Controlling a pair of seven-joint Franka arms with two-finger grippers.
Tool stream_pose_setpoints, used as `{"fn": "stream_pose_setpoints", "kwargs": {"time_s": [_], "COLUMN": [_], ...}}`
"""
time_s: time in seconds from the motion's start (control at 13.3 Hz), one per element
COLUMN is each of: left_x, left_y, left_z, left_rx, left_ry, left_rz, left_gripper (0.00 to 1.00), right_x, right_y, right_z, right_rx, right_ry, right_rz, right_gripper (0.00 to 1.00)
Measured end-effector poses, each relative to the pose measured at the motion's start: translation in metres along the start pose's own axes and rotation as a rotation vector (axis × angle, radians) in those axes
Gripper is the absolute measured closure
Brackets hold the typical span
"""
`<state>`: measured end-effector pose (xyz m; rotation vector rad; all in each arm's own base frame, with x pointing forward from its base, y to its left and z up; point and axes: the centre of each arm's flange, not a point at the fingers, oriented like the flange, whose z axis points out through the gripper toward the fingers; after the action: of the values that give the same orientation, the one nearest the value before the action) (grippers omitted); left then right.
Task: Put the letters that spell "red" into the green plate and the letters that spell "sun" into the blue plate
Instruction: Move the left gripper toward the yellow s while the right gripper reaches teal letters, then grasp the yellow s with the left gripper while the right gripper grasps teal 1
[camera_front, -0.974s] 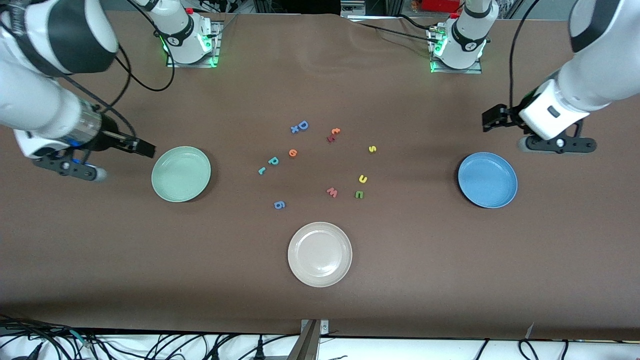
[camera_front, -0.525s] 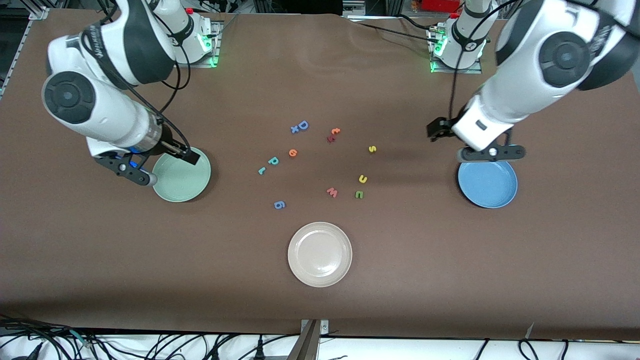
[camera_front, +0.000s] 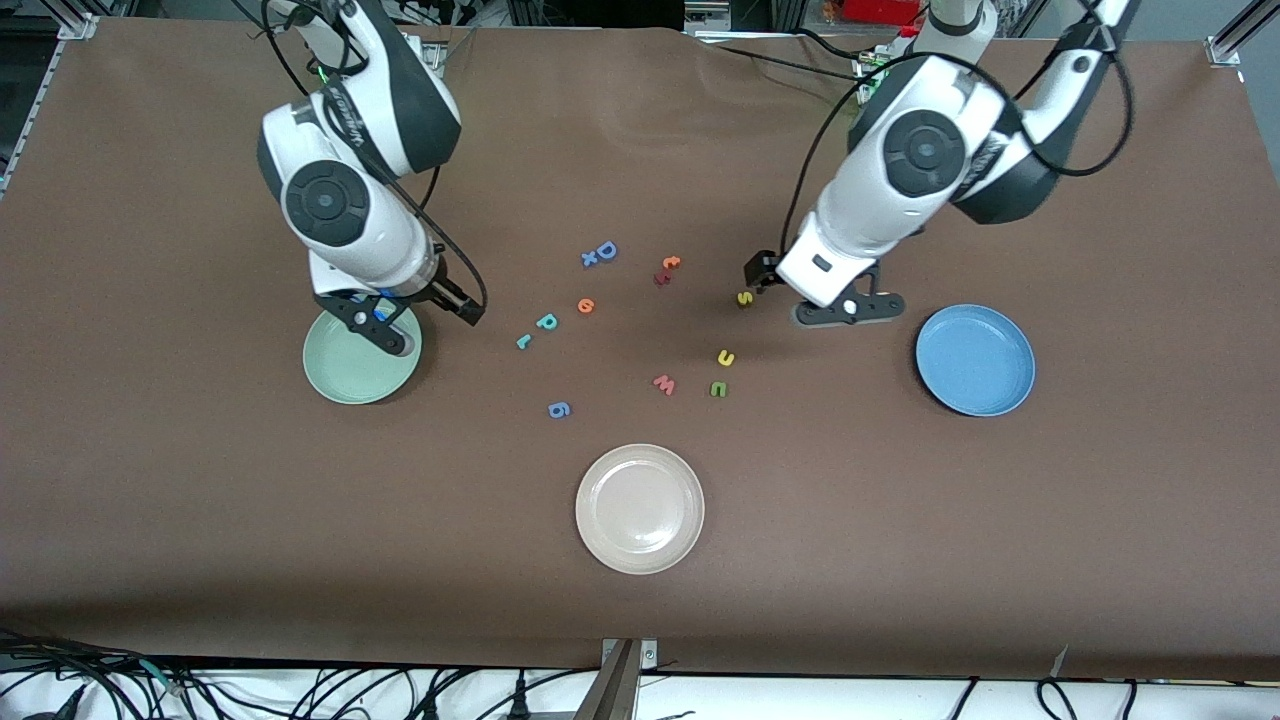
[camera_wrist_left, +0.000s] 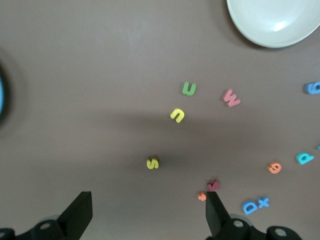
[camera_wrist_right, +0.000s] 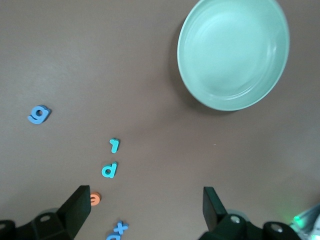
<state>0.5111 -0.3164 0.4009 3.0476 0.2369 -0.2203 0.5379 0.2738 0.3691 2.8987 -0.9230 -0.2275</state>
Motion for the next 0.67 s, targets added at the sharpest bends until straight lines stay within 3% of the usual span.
{"fn": "stream_pose_setpoints", "kwargs": {"time_s": [0.37, 0.67], "left_x": [-0.050, -0.072], "left_y": [0.021, 0.004], "left_z": [0.083, 0.133], "left_rx": [0.000, -0.005], "left_ry": [0.074, 0.075], "left_rz": [-0.005, -0.002], "left_gripper": [0.00, 0.00], "right_x": [-0.029, -0.038], "right_y": [0.003, -0.003], "right_z": [0.085, 0.115], "right_rx": [0.064, 0.127], "right_ry": [0.019, 0.030], "right_rz": [0.017, 0.103], "right_gripper": [0.01, 0.02]}}
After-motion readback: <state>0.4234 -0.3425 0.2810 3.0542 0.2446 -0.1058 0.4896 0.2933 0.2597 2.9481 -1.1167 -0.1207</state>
